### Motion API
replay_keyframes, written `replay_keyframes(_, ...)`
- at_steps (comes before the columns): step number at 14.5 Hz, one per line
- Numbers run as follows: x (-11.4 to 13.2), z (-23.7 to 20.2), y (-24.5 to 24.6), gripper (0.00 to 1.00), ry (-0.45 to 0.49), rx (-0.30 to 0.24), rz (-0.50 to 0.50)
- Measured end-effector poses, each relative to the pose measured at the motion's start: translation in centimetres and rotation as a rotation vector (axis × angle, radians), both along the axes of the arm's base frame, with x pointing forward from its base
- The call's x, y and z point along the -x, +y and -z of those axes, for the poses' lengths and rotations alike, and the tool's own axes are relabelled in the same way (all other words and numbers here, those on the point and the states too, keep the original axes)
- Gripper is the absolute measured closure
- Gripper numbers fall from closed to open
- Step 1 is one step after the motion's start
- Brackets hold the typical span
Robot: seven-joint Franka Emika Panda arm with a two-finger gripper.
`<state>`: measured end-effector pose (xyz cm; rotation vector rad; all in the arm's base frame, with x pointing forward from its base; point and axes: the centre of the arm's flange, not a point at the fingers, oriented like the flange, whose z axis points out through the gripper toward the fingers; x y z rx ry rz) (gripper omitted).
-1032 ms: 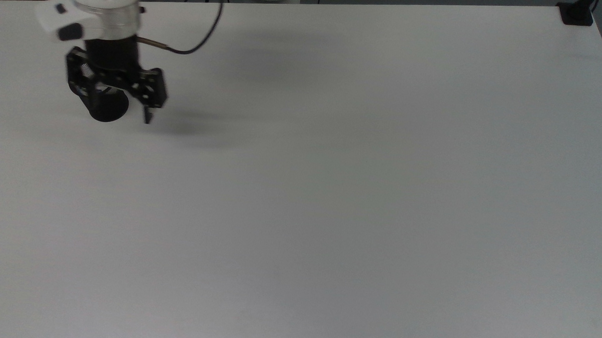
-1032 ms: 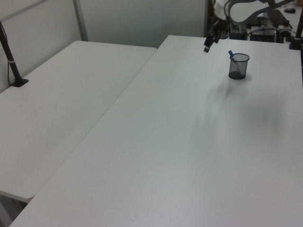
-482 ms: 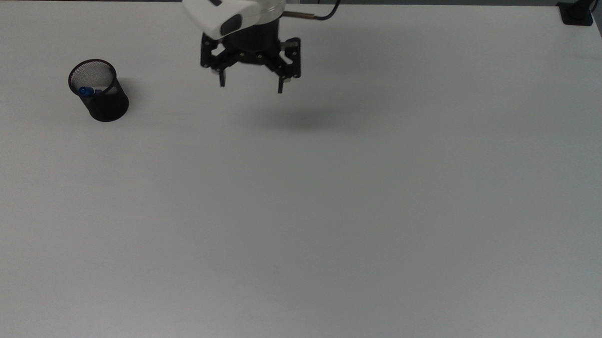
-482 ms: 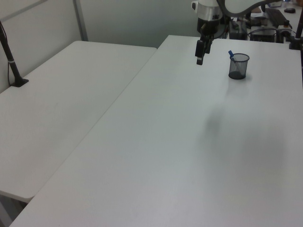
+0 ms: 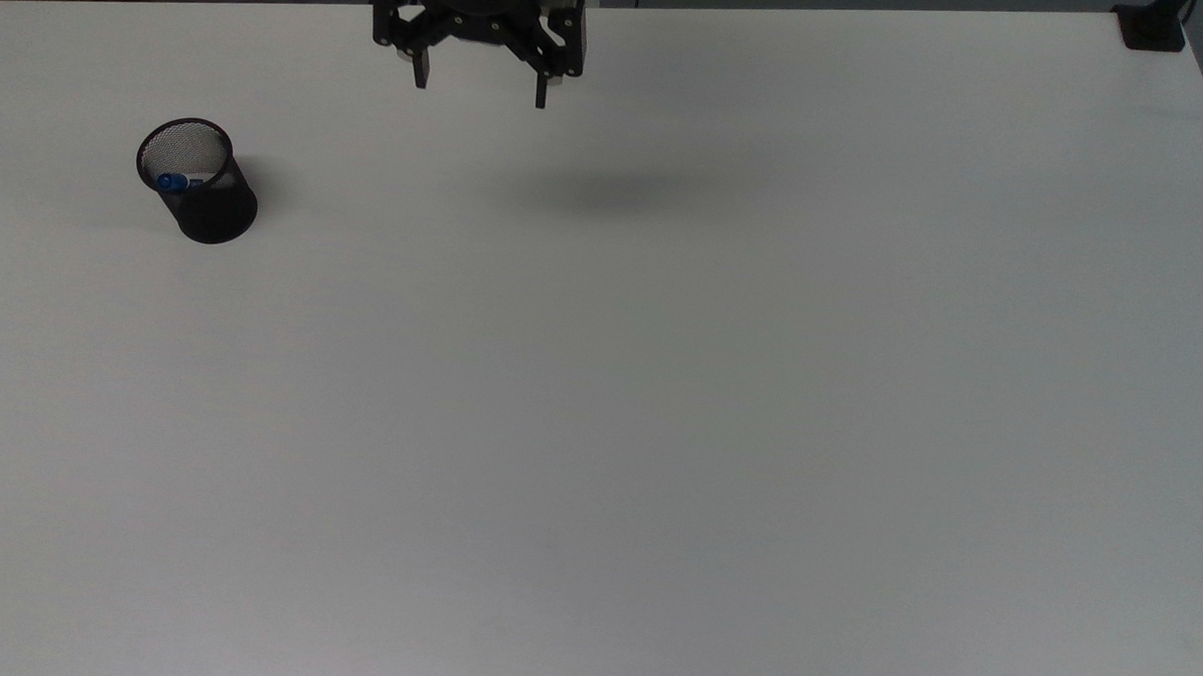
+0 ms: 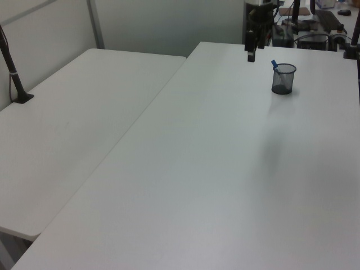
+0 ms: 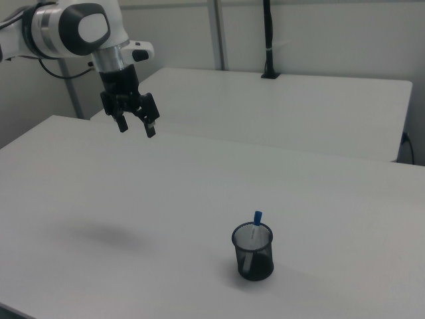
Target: Insert the marker
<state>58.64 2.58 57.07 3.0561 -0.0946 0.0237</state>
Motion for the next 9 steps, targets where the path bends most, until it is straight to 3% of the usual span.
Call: replay_keyframes(9, 0.2, -0.1, -1.8, 0.00, 0.011, -0.007, 0.029)
